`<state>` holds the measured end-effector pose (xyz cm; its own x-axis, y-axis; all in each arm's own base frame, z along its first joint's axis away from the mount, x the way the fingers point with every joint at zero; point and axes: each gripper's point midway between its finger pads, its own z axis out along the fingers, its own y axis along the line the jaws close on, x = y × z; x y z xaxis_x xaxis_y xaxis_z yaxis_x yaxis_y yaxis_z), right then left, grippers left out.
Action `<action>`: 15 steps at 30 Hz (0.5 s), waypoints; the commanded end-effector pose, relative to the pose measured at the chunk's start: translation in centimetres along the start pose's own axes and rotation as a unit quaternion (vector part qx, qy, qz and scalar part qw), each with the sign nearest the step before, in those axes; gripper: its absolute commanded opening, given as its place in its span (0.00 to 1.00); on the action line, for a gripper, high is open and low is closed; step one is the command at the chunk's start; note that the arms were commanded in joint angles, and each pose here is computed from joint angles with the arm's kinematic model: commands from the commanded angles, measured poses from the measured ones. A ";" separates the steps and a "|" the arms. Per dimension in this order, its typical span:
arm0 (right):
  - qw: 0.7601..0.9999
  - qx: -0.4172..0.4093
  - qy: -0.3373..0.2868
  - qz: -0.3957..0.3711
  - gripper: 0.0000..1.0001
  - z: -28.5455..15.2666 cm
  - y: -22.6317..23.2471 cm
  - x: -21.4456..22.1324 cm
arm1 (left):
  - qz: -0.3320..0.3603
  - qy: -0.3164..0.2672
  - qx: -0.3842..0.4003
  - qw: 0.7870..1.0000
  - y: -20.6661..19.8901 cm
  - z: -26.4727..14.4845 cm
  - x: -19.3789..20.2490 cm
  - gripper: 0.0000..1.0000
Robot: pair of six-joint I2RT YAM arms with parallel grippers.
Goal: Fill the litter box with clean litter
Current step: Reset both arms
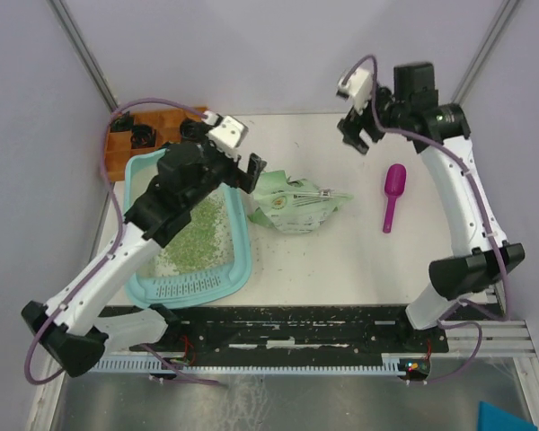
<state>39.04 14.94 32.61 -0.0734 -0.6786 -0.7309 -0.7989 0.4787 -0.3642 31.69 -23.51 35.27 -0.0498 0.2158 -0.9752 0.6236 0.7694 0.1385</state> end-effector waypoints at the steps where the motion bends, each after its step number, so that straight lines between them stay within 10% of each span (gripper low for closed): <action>1: 0.971 0.148 -0.009 0.185 0.98 -3.1 -9.8 -1.2 | -0.036 -0.113 -0.167 0.979 7.1 -4.8 -6.6 1.00; 10: 0.846 0.372 0.126 0.361 0.99 -6.0 -18.4 11.5 | -0.131 -0.001 -0.387 0.913 17.1 -7.3 -0.5 1.00; 15: 0.827 0.384 0.124 0.392 0.99 -7.2 -16.6 12.8 | -0.251 0.025 -0.424 0.870 22.2 -7.9 3.3 1.00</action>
<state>49.52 -4.92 29.78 -0.6601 -0.1362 -0.7388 0.0114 0.9815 -0.1911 38.67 -4.69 37.29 -0.1804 -0.0313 -0.9831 -0.1364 0.9906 -0.0065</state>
